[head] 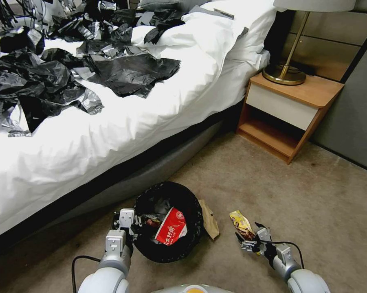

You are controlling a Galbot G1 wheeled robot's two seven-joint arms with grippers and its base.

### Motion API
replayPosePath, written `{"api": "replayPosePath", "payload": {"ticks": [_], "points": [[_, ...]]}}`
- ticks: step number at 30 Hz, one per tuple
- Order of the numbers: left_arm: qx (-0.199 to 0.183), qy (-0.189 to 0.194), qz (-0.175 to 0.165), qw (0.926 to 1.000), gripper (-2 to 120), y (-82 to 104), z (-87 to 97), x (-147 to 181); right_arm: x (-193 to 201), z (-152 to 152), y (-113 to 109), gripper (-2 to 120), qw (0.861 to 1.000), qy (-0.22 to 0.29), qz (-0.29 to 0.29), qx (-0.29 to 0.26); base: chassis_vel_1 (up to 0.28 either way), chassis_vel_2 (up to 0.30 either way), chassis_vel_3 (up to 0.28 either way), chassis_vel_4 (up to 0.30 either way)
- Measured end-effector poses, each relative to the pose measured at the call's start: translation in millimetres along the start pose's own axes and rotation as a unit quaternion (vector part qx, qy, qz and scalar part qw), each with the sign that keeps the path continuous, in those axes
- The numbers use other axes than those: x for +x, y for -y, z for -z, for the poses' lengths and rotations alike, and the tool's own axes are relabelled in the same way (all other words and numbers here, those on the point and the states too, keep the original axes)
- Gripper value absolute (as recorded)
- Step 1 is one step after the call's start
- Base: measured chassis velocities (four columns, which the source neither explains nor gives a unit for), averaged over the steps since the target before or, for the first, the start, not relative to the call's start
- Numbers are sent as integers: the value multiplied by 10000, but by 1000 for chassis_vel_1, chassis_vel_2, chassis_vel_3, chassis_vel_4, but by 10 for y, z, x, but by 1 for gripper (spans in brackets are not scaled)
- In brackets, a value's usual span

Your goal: Pick up the trash bin, then pick up the garbage from the floor and place it into the trash bin.

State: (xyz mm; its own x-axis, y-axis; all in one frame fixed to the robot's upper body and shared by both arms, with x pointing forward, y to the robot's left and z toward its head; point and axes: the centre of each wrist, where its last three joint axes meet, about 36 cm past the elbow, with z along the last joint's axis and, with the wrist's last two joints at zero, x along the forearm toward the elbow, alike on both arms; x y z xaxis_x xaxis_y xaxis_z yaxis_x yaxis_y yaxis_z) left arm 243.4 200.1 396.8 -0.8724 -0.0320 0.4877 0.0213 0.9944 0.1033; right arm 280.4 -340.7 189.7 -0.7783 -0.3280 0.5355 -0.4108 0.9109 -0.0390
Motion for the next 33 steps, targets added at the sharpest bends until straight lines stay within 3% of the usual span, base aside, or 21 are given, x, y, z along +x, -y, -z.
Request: {"api": "replayPosePath", "payload": {"ticks": [11, 18, 23, 33], "points": [[-12, 11, -6, 10000, 0, 10, -7, 30, -45, -341, 31, 88, 9996, -193, -135, -169, 0, 0, 0, 0], [-8, 11, -10, 10000, 0, 18, -9, 32, -49, -514, 81, 58, 9989, -310, -239, -275, 0, 0, 0, 0], [-13, 11, -10, 10000, 0, 16, -10, 33, -49, -513, 110, 44, 9988, -297, -267, -284, 0, 0, 0, 0], [-17, 22, -20, 10000, 0, 22, -5, 28, -76, -415, 138, 5, 9990, -158, -318, -273, 0, 0, 0, 0]]}}
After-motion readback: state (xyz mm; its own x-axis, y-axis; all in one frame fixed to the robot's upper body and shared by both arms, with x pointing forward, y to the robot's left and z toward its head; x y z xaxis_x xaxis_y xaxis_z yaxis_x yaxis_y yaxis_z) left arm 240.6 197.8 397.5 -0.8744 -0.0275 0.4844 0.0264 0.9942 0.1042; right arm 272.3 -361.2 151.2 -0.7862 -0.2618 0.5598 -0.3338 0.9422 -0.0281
